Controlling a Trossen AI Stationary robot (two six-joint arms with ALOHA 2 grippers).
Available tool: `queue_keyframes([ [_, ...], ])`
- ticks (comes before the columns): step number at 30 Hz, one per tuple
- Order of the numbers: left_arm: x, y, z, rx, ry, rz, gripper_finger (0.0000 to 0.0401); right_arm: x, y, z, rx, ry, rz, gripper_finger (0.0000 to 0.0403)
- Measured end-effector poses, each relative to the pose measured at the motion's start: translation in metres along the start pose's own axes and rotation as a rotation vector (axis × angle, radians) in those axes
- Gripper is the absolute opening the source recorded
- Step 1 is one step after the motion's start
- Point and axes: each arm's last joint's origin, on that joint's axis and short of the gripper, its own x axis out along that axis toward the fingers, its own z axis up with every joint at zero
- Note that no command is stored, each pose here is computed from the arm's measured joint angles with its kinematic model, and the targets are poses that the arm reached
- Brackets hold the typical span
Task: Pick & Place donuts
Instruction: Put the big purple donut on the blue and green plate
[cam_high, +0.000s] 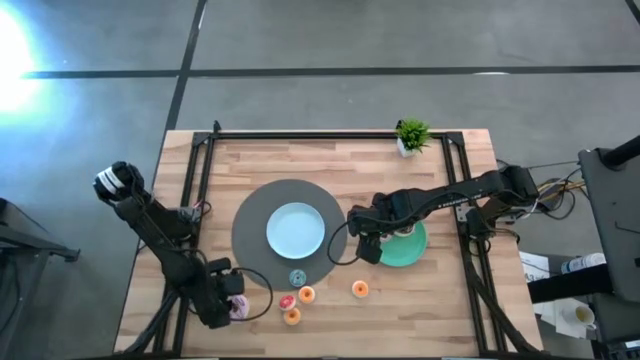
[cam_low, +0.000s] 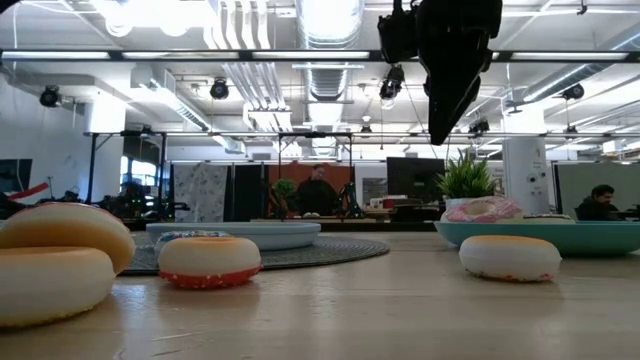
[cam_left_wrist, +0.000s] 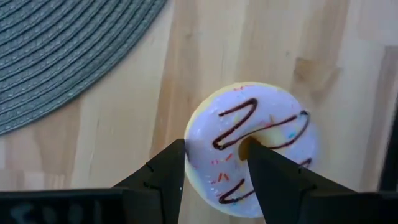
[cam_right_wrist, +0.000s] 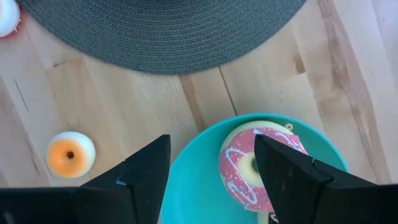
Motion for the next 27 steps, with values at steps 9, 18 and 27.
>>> queue_keyframes([
  [9,0.022,0.004,-0.002,-0.010,0.038,0.081,0.0146,0.000,0.001,0.000,0.010,-0.010,-0.002,0.0226],
  [18,0.008,0.011,0.004,-0.038,0.028,0.067,0.0033,-0.022,0.008,-0.012,-0.015,-0.103,-0.006,0.0204],
  [27,-0.037,0.035,0.045,-0.111,-0.217,0.069,0.0003,-0.011,0.006,-0.029,0.304,-0.238,0.380,0.0192],
])
